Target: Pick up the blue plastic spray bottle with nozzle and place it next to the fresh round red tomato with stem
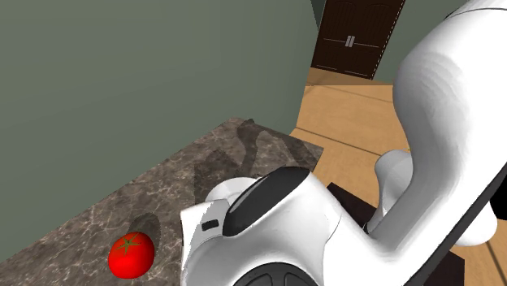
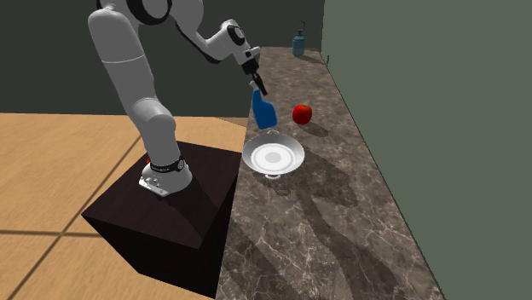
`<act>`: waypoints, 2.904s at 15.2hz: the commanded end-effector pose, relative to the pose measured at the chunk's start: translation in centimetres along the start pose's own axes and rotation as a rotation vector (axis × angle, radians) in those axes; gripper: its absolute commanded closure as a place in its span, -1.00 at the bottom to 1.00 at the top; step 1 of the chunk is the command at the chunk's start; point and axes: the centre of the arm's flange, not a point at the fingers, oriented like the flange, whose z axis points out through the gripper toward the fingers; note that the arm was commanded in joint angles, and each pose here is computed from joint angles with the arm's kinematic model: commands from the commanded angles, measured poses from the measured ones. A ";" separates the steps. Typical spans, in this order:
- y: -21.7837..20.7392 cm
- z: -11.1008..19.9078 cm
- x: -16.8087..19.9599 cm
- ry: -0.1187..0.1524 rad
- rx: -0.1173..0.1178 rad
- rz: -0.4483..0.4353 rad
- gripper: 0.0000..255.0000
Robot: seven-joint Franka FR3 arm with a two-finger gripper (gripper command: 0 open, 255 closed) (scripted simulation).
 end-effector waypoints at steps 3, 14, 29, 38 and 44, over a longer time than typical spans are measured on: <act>1.0 -1.7 0.9 -0.001 -0.001 0.000 1.00; 3.2 -6.5 3.5 -0.001 -0.001 0.000 1.00; 6.1 -12.9 7.0 -0.001 -0.001 0.000 1.00; 7.9 -16.7 9.2 -0.001 -0.001 0.000 1.00; 9.1 -19.3 10.6 -0.001 -0.001 0.000 1.00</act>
